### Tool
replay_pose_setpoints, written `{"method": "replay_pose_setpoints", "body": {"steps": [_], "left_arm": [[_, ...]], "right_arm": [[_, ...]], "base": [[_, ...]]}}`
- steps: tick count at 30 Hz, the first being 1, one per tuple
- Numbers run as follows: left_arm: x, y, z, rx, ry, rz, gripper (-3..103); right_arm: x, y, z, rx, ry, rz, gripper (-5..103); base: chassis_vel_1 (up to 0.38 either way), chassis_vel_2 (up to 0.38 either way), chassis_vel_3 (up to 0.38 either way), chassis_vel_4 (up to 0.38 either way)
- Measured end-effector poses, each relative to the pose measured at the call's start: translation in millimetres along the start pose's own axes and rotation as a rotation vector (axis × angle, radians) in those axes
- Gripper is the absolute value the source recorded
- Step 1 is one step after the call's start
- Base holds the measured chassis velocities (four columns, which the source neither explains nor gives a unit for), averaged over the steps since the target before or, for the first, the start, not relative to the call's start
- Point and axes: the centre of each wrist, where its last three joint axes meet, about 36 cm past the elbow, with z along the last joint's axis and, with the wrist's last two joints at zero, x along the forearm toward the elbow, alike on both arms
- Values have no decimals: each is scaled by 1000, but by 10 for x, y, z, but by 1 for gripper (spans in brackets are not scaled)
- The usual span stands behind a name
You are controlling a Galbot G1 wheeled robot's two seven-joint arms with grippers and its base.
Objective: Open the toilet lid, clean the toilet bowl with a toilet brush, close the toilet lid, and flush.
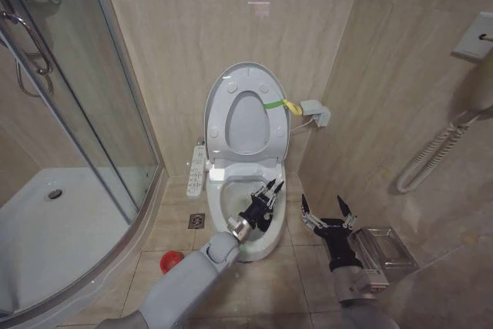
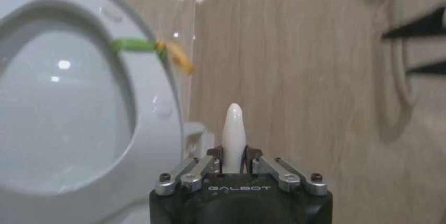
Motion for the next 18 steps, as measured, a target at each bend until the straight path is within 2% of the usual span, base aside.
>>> {"method": "replay_pose_setpoints", "body": {"steps": [3,6,10,14,18], "left_arm": [[226,22,244,-25,69,3,20],[284,5,292,-28,79,8,20],[166,-10,184,-20,43,7,20],[-101,-8,-27,-11,-28,0,20],[-108,29,10,-15,-25,-1,20]], "right_arm": [[0,0,0,0,0,0,100],[0,0,0,0,0,0,100],[0,0,0,0,0,0,100],[0,0,0,0,0,0,100],[0,0,0,0,0,0,100]], "base": [[0,0,0,0],[0,0,0,0],[0,0,0,0],[0,0,0,0],[0,0,0,0]]}}
